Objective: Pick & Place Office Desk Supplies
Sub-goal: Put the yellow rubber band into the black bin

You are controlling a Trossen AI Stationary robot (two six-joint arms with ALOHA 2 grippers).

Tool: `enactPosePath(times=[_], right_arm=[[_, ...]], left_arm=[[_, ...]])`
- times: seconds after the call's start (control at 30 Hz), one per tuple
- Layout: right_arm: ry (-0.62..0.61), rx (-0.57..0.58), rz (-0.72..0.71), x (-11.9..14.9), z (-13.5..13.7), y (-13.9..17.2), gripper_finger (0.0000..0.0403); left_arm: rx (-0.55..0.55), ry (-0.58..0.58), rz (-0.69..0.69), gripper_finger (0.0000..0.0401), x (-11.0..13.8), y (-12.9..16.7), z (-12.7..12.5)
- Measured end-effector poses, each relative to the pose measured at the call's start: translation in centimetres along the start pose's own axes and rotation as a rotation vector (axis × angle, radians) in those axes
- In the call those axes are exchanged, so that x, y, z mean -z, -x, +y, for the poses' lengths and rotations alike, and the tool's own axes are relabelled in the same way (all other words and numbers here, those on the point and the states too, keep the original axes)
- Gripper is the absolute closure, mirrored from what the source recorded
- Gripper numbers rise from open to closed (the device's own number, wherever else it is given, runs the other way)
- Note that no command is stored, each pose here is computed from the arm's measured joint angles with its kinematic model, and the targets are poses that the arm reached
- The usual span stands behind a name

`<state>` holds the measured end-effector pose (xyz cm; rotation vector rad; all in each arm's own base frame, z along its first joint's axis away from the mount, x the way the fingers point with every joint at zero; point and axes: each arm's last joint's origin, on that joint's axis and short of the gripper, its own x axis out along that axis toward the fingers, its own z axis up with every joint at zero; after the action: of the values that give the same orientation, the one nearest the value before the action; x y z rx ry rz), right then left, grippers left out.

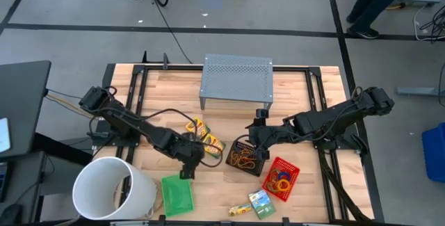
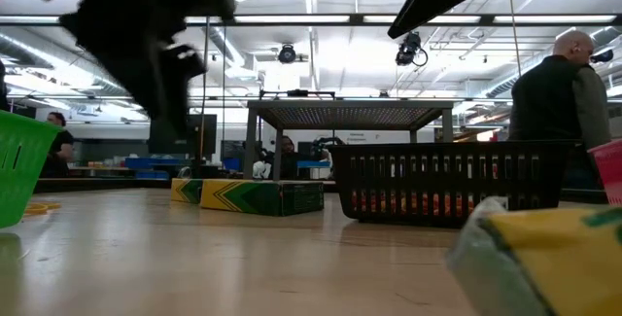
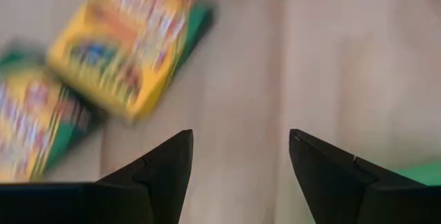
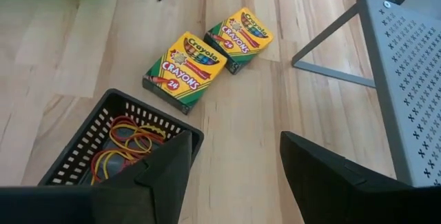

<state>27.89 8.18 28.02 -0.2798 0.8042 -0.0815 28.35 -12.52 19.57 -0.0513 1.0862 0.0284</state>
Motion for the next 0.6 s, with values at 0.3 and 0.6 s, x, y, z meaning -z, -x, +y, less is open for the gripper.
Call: enactPosePath(times=[0.3, 0.6], right_arm=[[0.017, -0.008, 0.0, 0.0, 0.0, 0.0, 0.0172], [0.018, -0.008, 0.0, 0.0, 0.0, 0.0, 0.0172]], left_arm=[[0.106, -0.15, -0.418, 0.0157, -3.8, 0.9, -1.6], [0.323, -0.193, -0.856, 0.0157, -6.0, 2.2, -1.7]])
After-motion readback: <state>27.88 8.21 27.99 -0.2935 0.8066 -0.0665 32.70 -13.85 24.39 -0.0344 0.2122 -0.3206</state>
